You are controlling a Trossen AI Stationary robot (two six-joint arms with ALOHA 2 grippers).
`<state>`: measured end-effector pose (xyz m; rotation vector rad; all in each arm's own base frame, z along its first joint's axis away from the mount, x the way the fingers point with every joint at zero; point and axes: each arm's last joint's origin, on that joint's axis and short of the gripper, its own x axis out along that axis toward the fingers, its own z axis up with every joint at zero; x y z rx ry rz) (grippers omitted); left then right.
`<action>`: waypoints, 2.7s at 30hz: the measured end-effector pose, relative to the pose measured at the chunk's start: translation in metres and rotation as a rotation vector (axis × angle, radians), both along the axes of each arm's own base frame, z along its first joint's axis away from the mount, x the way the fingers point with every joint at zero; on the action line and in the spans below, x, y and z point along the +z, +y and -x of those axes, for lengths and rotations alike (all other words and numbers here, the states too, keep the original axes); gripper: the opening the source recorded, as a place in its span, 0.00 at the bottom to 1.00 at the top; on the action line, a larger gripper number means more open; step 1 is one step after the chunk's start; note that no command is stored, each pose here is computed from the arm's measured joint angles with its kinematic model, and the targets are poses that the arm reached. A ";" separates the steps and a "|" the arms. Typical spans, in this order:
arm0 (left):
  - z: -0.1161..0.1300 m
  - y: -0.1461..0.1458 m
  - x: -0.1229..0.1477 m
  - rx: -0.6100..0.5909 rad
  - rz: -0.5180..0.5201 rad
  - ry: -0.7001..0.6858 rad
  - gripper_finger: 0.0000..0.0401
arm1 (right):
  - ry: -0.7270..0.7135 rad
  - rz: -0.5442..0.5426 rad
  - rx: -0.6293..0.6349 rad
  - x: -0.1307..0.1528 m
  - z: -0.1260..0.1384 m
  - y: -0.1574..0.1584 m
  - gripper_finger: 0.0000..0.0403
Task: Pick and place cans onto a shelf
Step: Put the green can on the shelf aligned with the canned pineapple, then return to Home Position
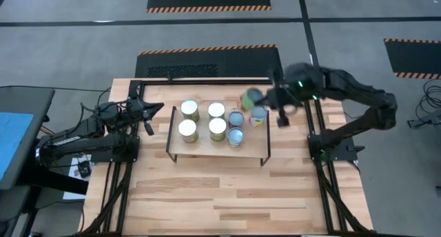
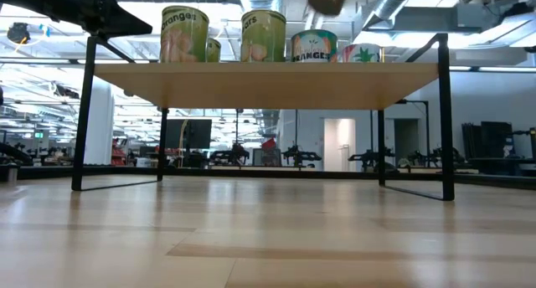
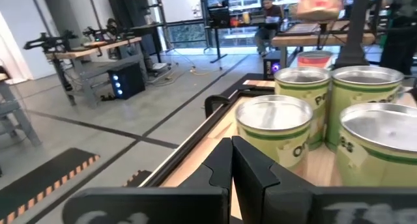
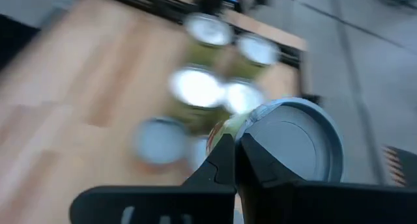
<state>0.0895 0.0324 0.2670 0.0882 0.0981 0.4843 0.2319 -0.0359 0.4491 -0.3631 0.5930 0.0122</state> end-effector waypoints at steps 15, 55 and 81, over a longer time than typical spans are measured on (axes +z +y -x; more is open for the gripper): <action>0.000 0.000 0.000 -0.015 0.001 -0.002 0.00 | 0.420 -0.016 -0.101 -0.066 -0.018 0.098 0.02; 0.000 0.000 0.000 -0.013 0.017 -0.011 0.00 | 0.480 -0.058 -0.171 -0.102 -0.035 0.105 0.38; 0.000 0.000 0.001 -0.014 0.004 -0.018 0.00 | 0.551 -0.289 -0.176 -0.151 -0.006 0.157 0.01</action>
